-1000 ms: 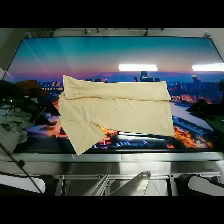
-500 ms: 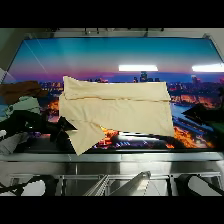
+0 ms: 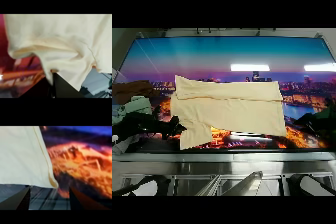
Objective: Fold the shirts.
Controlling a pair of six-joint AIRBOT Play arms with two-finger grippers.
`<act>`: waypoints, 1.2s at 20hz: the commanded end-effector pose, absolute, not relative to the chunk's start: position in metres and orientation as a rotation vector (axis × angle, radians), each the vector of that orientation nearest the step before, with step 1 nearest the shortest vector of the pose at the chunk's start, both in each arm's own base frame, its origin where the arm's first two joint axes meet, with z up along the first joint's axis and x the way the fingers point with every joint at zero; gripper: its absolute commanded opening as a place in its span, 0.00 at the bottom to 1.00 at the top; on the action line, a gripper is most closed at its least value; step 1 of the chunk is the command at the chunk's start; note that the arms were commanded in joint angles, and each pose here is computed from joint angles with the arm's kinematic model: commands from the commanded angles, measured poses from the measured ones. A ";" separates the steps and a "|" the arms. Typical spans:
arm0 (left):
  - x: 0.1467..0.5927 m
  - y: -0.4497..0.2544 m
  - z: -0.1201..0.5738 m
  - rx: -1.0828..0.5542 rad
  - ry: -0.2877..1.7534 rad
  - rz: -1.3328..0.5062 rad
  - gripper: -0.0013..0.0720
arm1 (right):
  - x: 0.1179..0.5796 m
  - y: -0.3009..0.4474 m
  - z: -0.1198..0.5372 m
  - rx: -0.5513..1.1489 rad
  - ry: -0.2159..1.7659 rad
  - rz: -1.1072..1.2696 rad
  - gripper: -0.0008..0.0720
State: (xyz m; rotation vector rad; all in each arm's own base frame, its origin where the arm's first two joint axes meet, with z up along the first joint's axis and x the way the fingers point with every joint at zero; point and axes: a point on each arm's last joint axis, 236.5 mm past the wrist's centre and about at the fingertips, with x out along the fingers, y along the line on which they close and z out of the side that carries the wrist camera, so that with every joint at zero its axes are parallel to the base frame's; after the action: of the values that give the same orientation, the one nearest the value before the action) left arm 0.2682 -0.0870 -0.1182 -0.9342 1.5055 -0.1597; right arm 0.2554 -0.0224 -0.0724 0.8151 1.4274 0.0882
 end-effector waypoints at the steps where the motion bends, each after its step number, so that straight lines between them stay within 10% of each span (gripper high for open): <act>1: 0.264 -0.089 -0.106 -0.965 1.508 -0.208 0.05 | 0.241 -0.001 -0.097 0.903 1.509 0.137 0.73; 8: 0.253 -0.090 -0.097 -0.998 1.544 -0.259 0.05 | 0.249 0.042 -0.128 0.957 1.541 0.229 0.63; 10: 0.249 -0.093 -0.094 -0.995 1.557 -0.286 0.05 | 0.260 0.052 -0.119 0.983 1.493 0.282 0.19; 12: 0.243 -0.098 -0.087 -0.988 1.580 -0.347 0.05 | 0.261 0.056 -0.110 0.986 1.485 0.321 0.03; 24: 0.242 -0.065 0.002 -0.983 1.407 -0.464 0.05 | 0.264 -0.003 -0.041 1.068 1.297 0.206 0.03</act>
State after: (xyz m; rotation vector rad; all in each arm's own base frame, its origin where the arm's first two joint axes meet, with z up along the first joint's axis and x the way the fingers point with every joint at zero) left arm 0.2429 -0.0718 -0.0085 -0.9821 1.4483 -0.4745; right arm 0.2568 -0.0011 -0.0542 1.0315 1.3554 0.1916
